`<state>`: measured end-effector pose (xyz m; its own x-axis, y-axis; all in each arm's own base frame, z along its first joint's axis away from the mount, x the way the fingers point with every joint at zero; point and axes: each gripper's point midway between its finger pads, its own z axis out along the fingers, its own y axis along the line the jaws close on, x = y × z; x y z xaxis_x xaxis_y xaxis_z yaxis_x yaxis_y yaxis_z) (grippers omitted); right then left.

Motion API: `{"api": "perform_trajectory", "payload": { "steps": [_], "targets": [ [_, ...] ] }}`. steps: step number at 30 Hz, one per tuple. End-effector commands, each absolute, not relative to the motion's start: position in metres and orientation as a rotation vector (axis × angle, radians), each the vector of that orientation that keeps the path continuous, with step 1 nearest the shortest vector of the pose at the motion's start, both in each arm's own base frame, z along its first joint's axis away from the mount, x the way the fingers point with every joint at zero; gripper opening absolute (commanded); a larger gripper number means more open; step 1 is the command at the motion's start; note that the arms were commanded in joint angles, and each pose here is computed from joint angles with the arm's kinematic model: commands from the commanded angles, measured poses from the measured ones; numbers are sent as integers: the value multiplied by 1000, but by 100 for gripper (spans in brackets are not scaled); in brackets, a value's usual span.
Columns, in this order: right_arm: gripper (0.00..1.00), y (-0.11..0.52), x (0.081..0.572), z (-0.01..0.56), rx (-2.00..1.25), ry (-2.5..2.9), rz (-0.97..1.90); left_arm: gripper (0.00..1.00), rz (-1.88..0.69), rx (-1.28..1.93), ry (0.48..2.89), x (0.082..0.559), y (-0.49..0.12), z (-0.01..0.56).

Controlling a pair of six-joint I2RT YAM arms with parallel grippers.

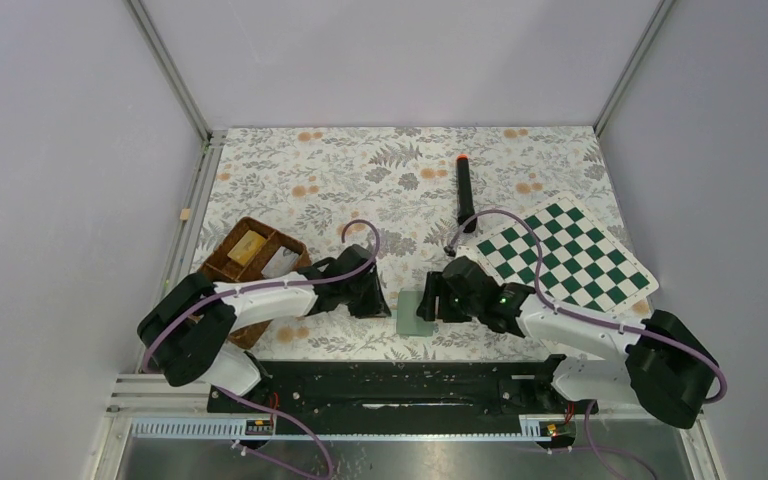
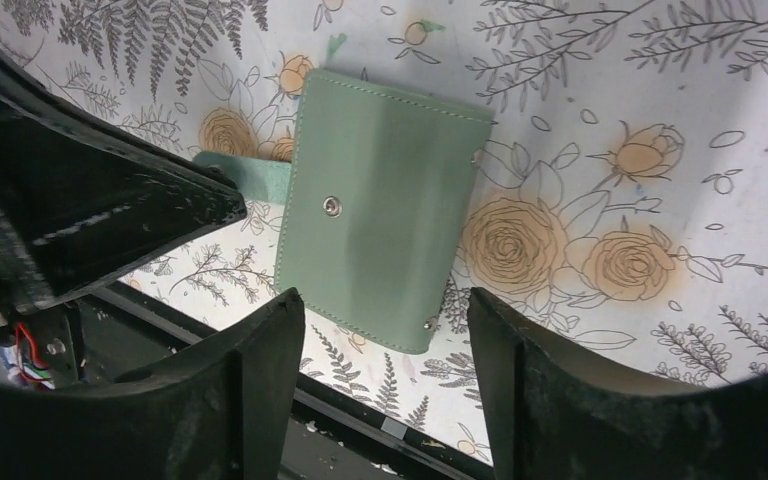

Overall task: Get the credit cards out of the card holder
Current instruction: Open the card holder at the center of the board.

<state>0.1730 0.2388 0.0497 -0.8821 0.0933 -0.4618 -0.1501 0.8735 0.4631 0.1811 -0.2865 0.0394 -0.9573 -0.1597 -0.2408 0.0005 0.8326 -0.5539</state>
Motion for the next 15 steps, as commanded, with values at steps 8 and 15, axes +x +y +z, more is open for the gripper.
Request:
{"api": "perform_trajectory", "payload": {
  "steps": [8, 15],
  "targets": [
    [66, 256, 185, 64, -250, 2459, 337, 14, -737, -188, 2742, 178, -267, 11],
    [71, 278, 181, 62, -379, 2392, 192, 14, -758, -231, 2743, 175, -261, 4]
  ]
}}
